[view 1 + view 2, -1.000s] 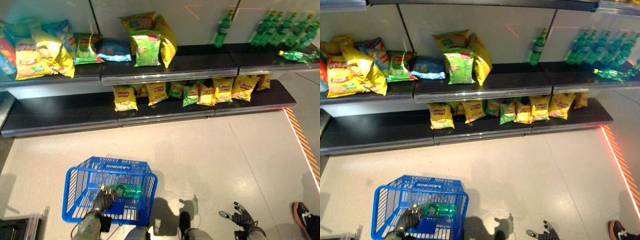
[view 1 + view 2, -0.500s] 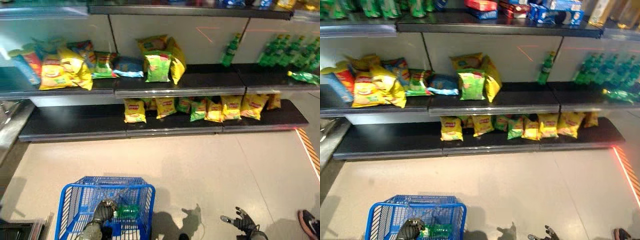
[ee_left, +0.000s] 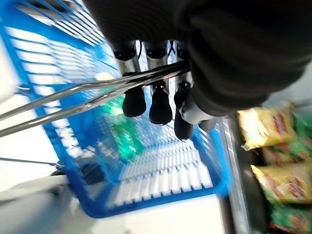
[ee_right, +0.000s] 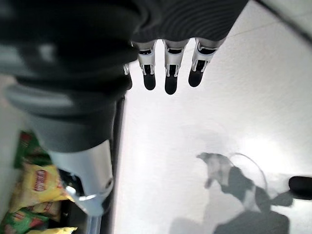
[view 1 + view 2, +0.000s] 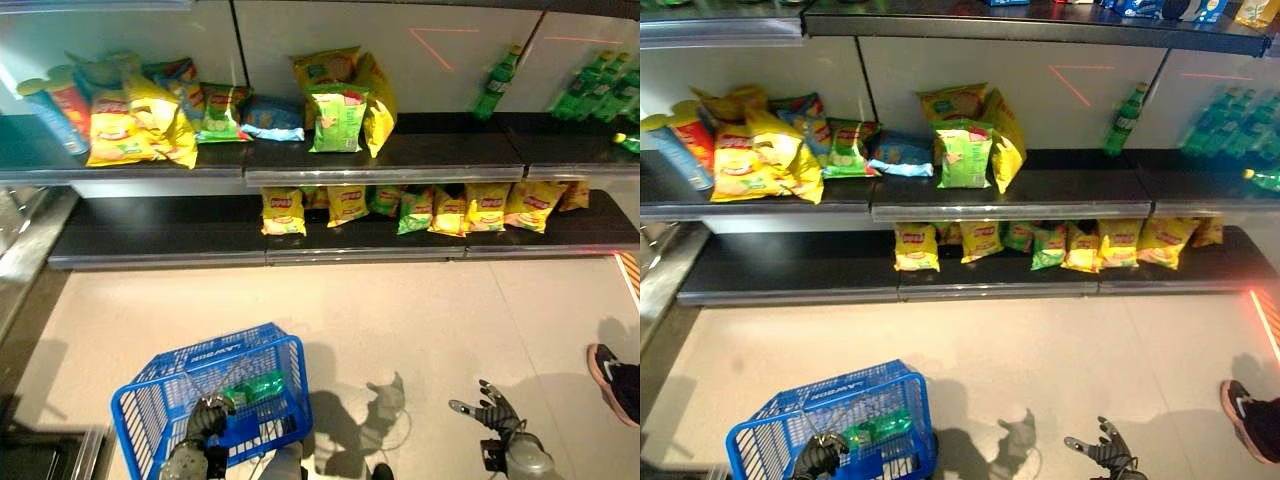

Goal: Pick up the snacks into the basket

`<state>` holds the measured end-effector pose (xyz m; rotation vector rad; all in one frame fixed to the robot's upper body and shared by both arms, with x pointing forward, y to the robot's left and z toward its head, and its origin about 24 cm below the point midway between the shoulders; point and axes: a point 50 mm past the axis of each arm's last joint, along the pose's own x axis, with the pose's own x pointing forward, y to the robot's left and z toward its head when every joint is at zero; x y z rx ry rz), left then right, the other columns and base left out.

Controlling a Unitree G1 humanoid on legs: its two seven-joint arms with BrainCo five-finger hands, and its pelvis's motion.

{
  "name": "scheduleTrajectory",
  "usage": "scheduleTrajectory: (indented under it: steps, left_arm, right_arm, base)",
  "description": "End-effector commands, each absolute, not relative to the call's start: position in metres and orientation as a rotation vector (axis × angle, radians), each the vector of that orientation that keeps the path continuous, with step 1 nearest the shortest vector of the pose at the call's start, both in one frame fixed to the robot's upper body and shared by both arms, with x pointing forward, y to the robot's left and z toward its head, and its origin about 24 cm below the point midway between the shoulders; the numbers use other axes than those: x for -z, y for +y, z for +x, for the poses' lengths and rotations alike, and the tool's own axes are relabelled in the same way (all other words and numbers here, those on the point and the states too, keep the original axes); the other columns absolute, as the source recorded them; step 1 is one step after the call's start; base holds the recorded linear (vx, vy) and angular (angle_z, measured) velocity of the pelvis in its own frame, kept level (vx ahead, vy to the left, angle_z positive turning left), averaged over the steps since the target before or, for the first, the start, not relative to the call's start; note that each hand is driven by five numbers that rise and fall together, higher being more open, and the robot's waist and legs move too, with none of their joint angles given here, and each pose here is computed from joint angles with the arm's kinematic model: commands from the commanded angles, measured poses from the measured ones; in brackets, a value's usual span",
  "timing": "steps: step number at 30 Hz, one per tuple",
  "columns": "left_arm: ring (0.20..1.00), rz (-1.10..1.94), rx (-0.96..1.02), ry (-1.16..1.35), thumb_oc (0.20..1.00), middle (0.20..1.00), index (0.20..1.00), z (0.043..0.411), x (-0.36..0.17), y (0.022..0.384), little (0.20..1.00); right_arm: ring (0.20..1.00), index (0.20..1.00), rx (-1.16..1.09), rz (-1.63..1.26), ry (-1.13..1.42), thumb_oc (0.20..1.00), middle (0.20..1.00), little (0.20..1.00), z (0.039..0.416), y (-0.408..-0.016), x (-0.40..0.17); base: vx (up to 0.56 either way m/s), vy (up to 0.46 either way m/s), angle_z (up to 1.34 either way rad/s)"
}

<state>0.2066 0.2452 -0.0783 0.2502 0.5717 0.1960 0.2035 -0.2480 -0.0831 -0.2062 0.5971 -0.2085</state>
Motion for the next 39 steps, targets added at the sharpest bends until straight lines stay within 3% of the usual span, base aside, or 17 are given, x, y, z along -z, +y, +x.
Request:
scheduleTrajectory:
  steps: [1,11,18,22,28,39]
  left_arm:
    - [0.200,0.374,-0.179,0.410,0.200,0.200,0.200,0.217,0.048,0.261,0.200]
    - [0.200,0.358,-0.098,0.198,0.200,0.200,0.200,0.245,0.009,0.244,0.200]
    - [0.200,0.292,0.001,0.114,0.200,0.200,0.200,0.254,-0.011,0.232,0.200]
    - [0.200,0.290,0.032,0.099,0.200,0.200,0.200,0.256,-0.016,0.231,0.200]
    - [0.200,0.299,0.024,0.119,0.200,0.200,0.200,0.256,-0.013,0.233,0.200]
    - [0.200,0.305,0.068,0.119,0.200,0.200,0.200,0.259,-0.011,0.221,0.200]
  right_arm:
    - [1.000,1.000,0.199,-0.199,0.480,1.000,1.000,1.000,0.226,-0.245,0.063]
    - [1.000,1.000,0.184,-0.303,0.127,1.000,1.000,1.000,0.293,-0.243,-0.020]
    - [1.000,1.000,0.303,-0.483,0.007,1.000,1.000,1.000,0.359,-0.285,-0.113]
    - [1.000,1.000,0.337,-0.533,-0.036,1.000,1.000,1.000,0.376,-0.295,-0.156]
    - [1.000,1.000,0.362,-0.551,-0.258,1.000,1.000,1.000,0.383,-0.290,-0.227]
    - [1.000,1.000,0.394,-0.501,-0.410,1.000,1.000,1.000,0.385,-0.280,-0.273]
  base:
    - [0.29,0.160,-0.04]
    - [0.19,-0.121,0.56]
    - [0.00,-0.145,0.18]
    - [0.00,-0.077,0.13]
    - [0.02,-0.053,0.04]
    - [0.02,-0.014,0.06]
